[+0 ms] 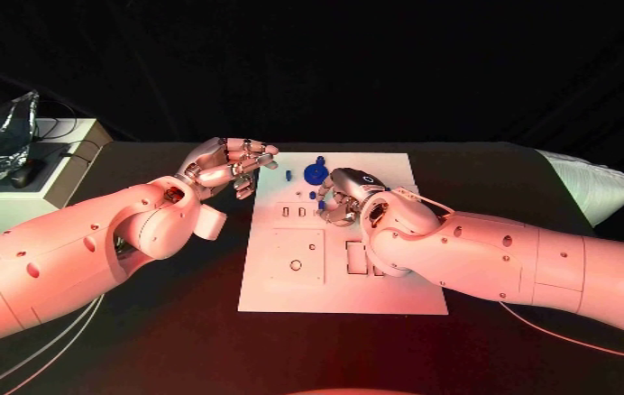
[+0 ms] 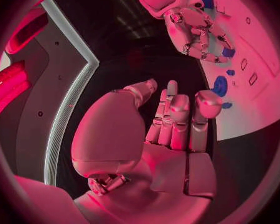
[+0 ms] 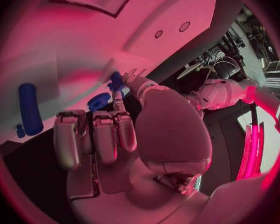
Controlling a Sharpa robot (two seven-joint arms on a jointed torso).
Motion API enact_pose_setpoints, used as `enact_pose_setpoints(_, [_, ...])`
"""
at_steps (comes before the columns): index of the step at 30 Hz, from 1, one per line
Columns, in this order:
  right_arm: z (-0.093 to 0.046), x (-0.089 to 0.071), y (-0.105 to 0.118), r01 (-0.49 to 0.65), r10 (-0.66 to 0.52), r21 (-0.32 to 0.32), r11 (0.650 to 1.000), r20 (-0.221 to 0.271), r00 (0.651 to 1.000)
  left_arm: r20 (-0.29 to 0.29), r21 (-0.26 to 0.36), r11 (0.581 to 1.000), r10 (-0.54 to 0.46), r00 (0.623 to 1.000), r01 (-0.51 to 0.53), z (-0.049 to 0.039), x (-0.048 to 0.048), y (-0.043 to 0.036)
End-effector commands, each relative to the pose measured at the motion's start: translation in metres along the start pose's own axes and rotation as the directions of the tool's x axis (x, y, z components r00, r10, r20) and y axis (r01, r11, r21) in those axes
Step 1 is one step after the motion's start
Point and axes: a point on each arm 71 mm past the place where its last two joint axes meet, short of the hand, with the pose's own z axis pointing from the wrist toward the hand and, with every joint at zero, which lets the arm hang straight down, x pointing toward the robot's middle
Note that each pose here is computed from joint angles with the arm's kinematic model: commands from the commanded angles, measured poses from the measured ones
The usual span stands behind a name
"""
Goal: Assemble the parts on the task board
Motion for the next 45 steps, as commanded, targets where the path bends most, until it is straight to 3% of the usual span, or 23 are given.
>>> enact_pose_setpoints(1, [0.0,0.001,0.0,0.023,-0.023,-0.007,1.0,-0.002,1.0,-0.01,0.005,1.0,-0.009,1.0,0.009,0.0003,0.0011,-0.0007])
enact_pose_setpoints(17, [0.0,0.002,0.001,0.034,-0.035,-0.026,0.999,-0.022,0.999,-0.009,0.004,1.0,-0.008,1.0,0.009,0.0002,0.0006,-0.0005])
enact_pose_setpoints(27, [-0.001,0.0,0.0,0.025,-0.025,-0.034,0.999,-0.003,1.0,-0.008,0.002,1.0,-0.008,1.0,0.008,0.0006,0.0003,0.0])
enact_pose_setpoints(32, [-0.002,-0.003,-0.001,0.01,-0.009,-0.031,0.999,0.031,0.999,-0.007,-0.002,1.0,-0.007,1.0,0.007,0.0012,0.0008,0.0006])
enact_pose_setpoints(38, [-0.007,-0.014,-0.007,-0.029,0.034,-0.044,0.999,0.116,0.993,-0.006,-0.043,0.998,0.052,0.999,-0.052,0.0032,0.0017,0.0045])
enact_pose_setpoints(42, [-0.01,-0.033,-0.018,-0.126,0.135,-0.059,0.99,0.189,0.973,0.005,-0.133,0.985,0.111,0.994,-0.109,0.0056,0.0009,0.0122])
enact_pose_setpoints(45, [-0.01,-0.05,-0.032,-0.231,0.24,-0.065,0.971,0.199,0.95,-0.017,-0.21,0.966,0.152,0.988,-0.152,0.0079,0.0011,0.0187])
